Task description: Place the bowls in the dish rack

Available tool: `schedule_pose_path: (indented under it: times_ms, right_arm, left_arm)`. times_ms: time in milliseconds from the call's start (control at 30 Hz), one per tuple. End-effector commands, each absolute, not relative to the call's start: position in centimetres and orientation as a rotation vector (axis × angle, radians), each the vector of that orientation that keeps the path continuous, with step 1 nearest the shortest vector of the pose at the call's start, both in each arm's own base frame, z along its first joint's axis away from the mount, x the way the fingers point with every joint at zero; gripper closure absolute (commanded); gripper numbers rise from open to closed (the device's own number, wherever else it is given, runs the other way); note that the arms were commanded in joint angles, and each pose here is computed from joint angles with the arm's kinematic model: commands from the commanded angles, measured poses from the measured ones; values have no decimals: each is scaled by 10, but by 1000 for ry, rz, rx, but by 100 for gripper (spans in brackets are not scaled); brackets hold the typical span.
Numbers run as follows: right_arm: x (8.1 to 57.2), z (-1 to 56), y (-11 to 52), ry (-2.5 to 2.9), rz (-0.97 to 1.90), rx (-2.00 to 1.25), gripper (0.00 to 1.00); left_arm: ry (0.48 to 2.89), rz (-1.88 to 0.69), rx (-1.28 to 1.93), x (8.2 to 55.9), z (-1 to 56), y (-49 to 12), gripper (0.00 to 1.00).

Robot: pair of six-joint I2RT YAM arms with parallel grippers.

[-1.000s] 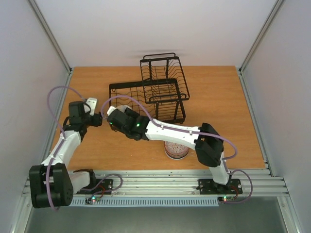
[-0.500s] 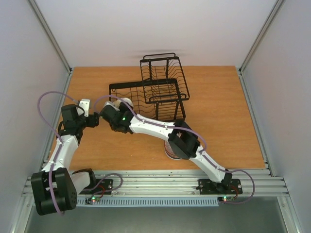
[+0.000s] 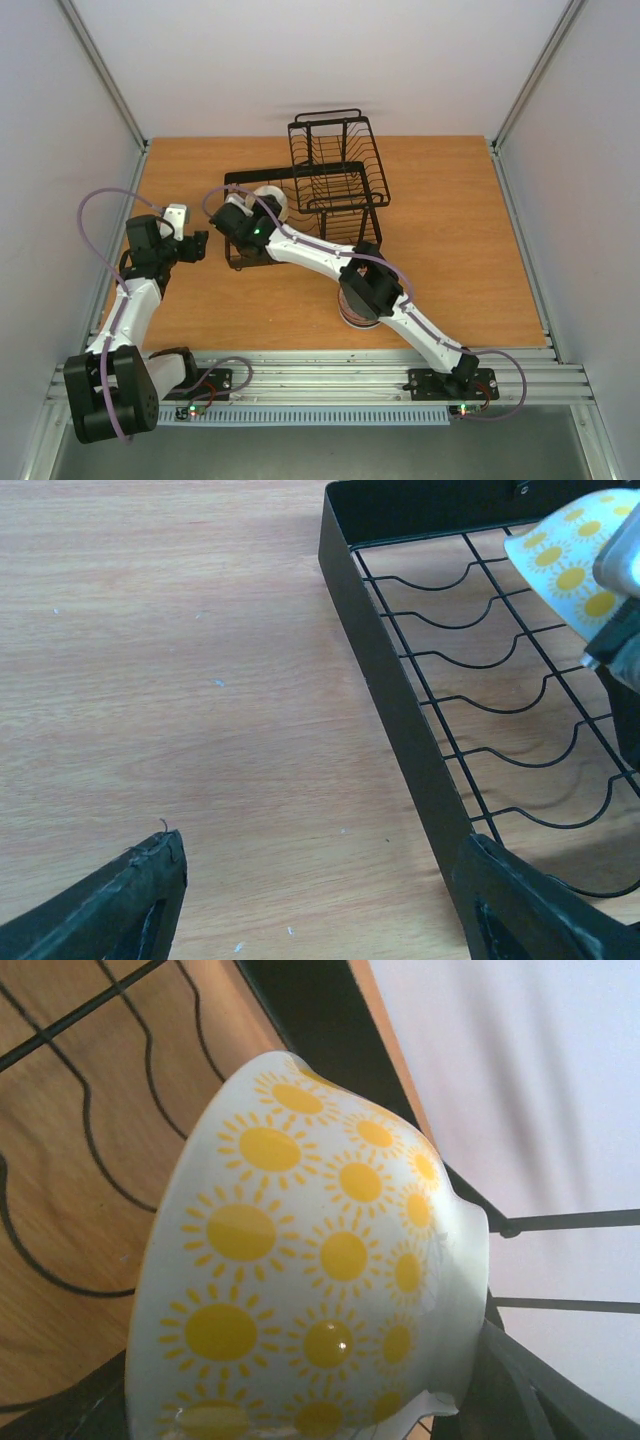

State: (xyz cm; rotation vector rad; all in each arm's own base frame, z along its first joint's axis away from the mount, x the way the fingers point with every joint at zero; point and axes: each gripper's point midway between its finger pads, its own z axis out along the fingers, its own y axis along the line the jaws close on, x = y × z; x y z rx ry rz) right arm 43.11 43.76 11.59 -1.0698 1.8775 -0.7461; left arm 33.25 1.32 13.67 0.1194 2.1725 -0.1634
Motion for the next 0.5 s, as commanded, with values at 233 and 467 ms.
schedule_pose_path:
  times_ms: [233, 467]
  right_arm:
    - [468, 122, 396, 1918, -889, -941, 99]
    - [480, 116, 379, 1934, -980, -916, 96]
  left_arm:
    - [2126, -185, 139, 336, 146, 10, 26]
    - [2125, -189, 141, 336, 146, 10, 26]
